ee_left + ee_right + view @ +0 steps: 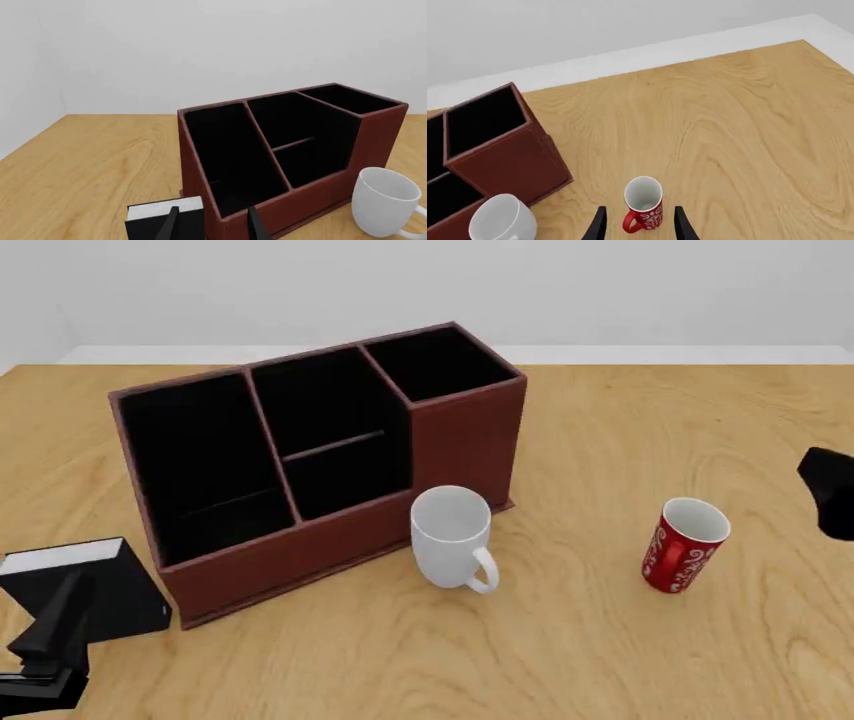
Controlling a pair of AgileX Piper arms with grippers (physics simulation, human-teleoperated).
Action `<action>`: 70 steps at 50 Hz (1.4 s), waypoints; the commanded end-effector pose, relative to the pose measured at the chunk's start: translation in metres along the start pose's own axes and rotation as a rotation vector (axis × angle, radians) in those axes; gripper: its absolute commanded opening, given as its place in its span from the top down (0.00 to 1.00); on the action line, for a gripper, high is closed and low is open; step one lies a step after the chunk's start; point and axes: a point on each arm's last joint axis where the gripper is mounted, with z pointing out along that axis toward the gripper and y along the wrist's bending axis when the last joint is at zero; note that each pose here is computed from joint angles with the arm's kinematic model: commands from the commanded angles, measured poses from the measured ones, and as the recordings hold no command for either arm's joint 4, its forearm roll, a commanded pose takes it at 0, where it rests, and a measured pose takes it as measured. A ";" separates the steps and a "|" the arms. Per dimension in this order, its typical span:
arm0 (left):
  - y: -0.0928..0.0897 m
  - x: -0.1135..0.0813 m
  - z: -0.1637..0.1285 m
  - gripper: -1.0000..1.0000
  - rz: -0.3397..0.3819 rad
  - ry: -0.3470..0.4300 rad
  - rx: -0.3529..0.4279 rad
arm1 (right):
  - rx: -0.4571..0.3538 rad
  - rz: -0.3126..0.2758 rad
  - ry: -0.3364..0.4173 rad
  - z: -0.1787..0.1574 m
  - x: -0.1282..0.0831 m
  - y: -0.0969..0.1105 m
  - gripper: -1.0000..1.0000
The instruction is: Pick up the red mug and place it to the right of the caddy.
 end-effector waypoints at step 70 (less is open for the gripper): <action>0.000 0.000 0.000 0.00 0.000 0.000 0.000 | 0.069 0.295 0.381 0.099 0.058 0.002 0.00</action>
